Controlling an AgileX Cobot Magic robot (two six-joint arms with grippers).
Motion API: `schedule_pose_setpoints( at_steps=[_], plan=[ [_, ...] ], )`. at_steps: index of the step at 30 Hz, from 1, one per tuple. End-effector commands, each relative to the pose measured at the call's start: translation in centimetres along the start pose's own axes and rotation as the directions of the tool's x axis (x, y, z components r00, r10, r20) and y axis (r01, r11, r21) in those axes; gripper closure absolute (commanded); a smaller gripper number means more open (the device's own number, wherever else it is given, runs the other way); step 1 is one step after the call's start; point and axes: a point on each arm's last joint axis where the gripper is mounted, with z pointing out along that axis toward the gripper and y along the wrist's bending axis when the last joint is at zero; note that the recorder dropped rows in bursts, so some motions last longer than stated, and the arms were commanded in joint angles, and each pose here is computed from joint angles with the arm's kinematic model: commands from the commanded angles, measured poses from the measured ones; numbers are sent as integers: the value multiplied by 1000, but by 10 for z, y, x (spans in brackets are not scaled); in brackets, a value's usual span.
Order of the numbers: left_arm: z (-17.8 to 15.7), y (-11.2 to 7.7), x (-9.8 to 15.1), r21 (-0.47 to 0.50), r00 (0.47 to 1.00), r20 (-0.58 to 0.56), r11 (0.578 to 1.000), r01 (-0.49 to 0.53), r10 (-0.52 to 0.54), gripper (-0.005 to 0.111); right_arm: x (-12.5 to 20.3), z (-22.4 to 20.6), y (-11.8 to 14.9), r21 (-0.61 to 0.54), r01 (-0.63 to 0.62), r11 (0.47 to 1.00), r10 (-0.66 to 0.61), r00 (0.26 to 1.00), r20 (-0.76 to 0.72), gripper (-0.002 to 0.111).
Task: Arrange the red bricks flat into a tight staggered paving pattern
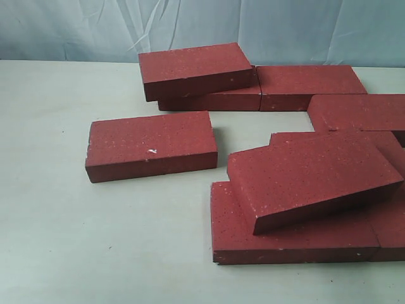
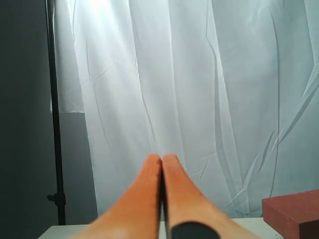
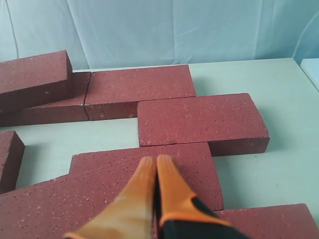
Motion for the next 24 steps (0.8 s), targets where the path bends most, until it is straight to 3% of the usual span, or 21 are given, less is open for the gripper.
schedule_pose_setpoints(
  at_steps=[1, 24],
  plan=[
    [-1, 0, 0, 5, 1000, 17, 1000, 4, -5, 107, 0, 1, -1, 8, 7, 1000, -7, 1000, 12, 109],
    [-1, 0, 0, 5, 1000, 17, 1000, 4, -5, 107, -3, 1, -1, 5, 4, 1000, -4, 999, 38, 109]
  ],
)
